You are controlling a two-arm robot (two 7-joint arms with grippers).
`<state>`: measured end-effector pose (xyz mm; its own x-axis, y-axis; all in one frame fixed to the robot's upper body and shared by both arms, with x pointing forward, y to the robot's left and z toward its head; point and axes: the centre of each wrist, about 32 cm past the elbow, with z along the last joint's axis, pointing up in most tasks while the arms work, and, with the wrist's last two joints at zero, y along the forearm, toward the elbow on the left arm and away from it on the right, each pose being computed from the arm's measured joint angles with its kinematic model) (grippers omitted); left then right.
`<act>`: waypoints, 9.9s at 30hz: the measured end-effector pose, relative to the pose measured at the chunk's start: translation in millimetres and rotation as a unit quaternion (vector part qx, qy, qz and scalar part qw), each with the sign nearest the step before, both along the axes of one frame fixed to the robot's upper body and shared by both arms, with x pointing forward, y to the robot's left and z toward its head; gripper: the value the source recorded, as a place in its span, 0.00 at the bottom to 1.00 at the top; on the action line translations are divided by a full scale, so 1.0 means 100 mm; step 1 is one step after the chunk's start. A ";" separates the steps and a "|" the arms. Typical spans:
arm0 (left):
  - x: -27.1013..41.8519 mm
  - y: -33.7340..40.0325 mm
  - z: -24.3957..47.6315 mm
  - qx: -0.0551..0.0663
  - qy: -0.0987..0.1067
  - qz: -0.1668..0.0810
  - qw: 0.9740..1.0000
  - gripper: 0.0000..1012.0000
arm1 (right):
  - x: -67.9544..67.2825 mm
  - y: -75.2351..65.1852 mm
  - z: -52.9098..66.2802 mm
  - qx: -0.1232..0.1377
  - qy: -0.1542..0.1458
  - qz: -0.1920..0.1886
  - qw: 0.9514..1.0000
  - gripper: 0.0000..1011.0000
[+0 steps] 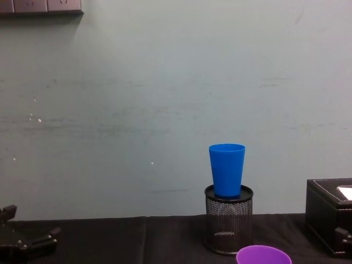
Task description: Pick up one cup with a gripper and tap it against the other cup.
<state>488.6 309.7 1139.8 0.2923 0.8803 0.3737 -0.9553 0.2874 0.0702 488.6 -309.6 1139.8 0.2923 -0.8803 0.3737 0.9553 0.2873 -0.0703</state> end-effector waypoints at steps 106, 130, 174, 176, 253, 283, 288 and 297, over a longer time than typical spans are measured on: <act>0.000 0.000 0.000 0.000 0.000 0.000 1.000 0.99 | -0.07 0.68 -0.39 0.123 0.062 0.165 0.977 0.99; 0.000 0.000 0.000 0.000 0.000 0.000 1.000 0.99 | -0.05 0.70 -0.39 0.124 0.057 0.165 0.977 0.97; 0.000 0.000 0.000 0.000 0.000 0.000 1.000 0.99 | 0.16 0.61 0.84 0.111 0.071 0.163 0.978 0.74; 0.000 0.000 0.000 0.000 0.000 0.000 1.000 0.99 | 0.16 0.61 0.85 0.110 0.070 0.163 0.978 0.74; 0.000 0.000 0.000 0.000 0.000 0.000 1.000 0.99 | 0.16 0.61 0.87 0.109 0.068 0.162 0.978 0.74; 0.000 0.000 0.000 0.000 0.000 0.000 1.000 0.99 | 0.42 0.77 0.67 0.115 0.075 0.151 0.979 0.74; 0.000 0.000 0.000 0.000 0.000 0.000 1.000 0.99 | 0.59 0.81 0.62 0.113 0.067 0.144 0.981 0.74; 0.000 0.000 0.000 0.000 0.000 0.000 1.000 0.99 | 0.90 0.85 0.61 0.112 0.047 0.134 0.984 0.74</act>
<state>488.6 309.7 1139.8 0.2923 0.8803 0.3737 -0.9552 0.2873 0.0704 578.8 -224.8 1201.1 0.5483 -0.8245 0.1395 0.8359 0.5455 -0.0611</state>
